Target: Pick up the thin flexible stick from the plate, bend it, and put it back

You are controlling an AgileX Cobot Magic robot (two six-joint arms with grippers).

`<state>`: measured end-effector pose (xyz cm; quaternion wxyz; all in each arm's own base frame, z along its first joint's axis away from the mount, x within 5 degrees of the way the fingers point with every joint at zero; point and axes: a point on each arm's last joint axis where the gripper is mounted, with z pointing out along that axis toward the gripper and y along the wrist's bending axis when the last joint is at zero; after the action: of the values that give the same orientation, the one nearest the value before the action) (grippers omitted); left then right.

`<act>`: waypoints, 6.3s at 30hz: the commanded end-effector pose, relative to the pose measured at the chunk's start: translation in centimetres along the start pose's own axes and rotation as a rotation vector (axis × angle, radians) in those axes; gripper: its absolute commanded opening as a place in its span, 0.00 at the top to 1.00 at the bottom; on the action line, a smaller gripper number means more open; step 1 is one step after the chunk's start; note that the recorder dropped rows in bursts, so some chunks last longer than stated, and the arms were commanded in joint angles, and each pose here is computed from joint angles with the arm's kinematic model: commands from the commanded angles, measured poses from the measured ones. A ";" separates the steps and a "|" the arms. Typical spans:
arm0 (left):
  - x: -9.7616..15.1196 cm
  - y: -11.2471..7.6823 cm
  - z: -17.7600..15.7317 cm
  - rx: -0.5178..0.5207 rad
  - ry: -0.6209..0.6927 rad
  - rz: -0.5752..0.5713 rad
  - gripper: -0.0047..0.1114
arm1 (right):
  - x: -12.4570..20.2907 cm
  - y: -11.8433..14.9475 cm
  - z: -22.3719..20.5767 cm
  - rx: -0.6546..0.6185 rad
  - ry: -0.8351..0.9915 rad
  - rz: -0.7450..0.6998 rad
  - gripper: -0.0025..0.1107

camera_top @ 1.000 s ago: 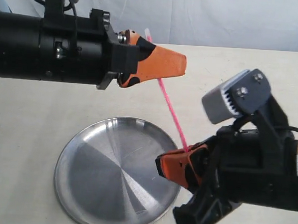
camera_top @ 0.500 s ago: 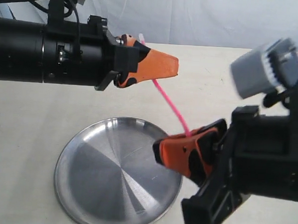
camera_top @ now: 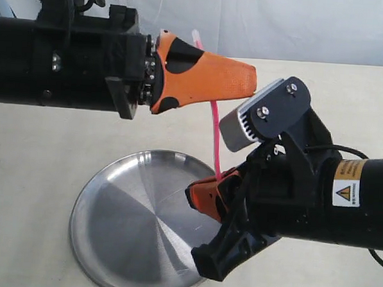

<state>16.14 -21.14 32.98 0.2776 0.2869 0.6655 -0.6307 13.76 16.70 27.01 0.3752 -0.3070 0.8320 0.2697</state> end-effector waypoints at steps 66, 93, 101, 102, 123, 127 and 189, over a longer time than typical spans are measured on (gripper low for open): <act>-0.9 0.0 0.3 -0.098 0.014 0.098 0.96 | -1.7 0.6 -0.1 -0.031 0.006 0.035 0.99; -0.4 0.7 0.2 -0.173 0.084 0.156 0.96 | -1.5 0.3 0.4 -0.013 0.028 0.001 0.99; -0.5 -0.1 0.3 -0.084 0.067 0.104 0.96 | -1.6 -0.1 1.0 0.024 0.017 -0.045 0.99; -0.5 -0.2 0.3 -0.073 0.067 0.101 0.96 | -1.6 -0.2 1.0 0.034 0.010 -0.042 0.99; -0.8 2.5 -0.2 -0.376 0.072 0.236 0.96 | -3.0 -0.2 -2.7 0.077 -0.165 0.014 0.99; -1.1 3.0 -0.4 -0.433 0.039 0.238 0.96 | -3.6 0.5 -5.8 0.026 -0.286 0.072 0.99; 0.1 -3.0 0.4 -0.218 0.035 0.214 0.96 | -2.0 -0.8 -1.9 0.141 -0.035 -0.012 0.99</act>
<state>15.06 -21.34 34.99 0.3918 0.3096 0.7125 -0.4930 13.87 15.45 28.46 0.3707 -0.2906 0.8564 0.2116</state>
